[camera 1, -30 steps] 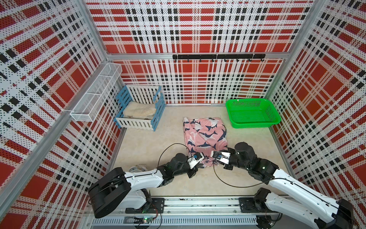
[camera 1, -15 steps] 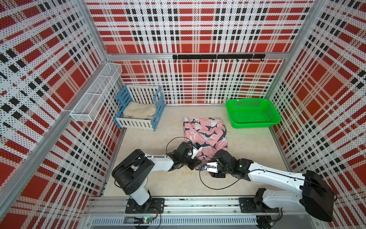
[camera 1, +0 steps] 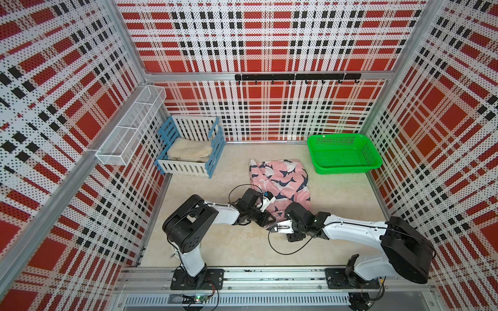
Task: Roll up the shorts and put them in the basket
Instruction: Roll the shorts at the center of the board.
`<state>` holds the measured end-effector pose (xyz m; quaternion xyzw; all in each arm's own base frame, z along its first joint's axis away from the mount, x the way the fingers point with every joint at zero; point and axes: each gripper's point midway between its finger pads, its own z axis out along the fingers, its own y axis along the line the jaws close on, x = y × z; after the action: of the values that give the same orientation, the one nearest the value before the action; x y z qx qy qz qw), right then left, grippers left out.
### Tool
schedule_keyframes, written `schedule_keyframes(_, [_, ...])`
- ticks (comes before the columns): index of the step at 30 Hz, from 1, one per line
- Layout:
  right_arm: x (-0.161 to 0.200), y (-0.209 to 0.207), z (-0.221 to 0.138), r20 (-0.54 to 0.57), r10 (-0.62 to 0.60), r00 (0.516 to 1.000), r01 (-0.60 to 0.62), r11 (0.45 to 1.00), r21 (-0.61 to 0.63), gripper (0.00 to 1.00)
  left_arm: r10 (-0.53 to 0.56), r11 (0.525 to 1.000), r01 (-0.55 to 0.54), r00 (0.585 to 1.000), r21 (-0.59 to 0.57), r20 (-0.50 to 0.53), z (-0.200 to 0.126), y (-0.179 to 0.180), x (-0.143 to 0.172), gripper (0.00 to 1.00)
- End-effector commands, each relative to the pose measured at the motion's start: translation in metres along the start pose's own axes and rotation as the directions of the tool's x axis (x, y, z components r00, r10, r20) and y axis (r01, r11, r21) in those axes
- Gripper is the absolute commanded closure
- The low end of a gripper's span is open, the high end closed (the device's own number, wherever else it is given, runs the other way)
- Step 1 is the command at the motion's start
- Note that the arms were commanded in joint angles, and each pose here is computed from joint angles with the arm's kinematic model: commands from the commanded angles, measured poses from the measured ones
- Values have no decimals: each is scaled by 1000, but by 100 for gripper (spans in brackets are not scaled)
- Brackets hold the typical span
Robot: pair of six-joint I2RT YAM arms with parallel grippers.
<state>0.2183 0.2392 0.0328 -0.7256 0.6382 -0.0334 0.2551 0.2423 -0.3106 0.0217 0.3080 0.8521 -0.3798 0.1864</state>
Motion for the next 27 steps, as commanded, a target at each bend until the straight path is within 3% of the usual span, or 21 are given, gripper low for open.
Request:
schedule_keyframes(1, [16,6,10,-24,29,999,-30,997,-68,22,-102,989,90,990,-121,-100,-1,25,37,99])
schedule_keyframes(5, [29,5,22,-55,82,995,-88,989,-116,39,-99,970,100,995,-222,18,-24,44,17,85])
schedule_keyframes(7, [26,8,24,-43,87,995,-93,985,-144,51,-57,963,76,995,-258,78,-35,46,4,71])
schedule_keyframes(10, [20,17,22,-22,101,995,-103,971,-218,61,55,944,2,985,-329,165,-54,43,-15,58])
schedule_keyframes(11, [17,19,20,-16,107,994,-108,964,-243,70,105,926,-23,974,-377,198,-63,42,-21,55])
schedule_keyframes(13, [13,21,17,-2,120,993,-116,955,-272,98,225,888,-81,934,-452,276,-83,34,-33,52])
schedule_keyframes(16, [9,25,9,24,134,991,-121,947,-297,100,413,832,-164,822,-530,393,-114,7,-43,47])
schedule_keyframes(19, [3,27,-5,64,186,981,-152,923,-353,100,562,793,-274,673,-545,480,-134,-31,-37,45])
schedule_keyframes(22, [-3,29,-19,90,233,968,-177,894,-411,100,690,718,-435,551,-544,470,-134,-68,-17,46])
schedule_keyframes(24, [0,31,-26,74,257,964,-201,878,-434,100,757,651,-509,488,-562,434,-131,-84,-4,46])
schedule_keyframes(27, [1,32,-33,78,275,958,-211,865,-455,100,808,585,-550,454,-596,375,-127,-91,6,46])
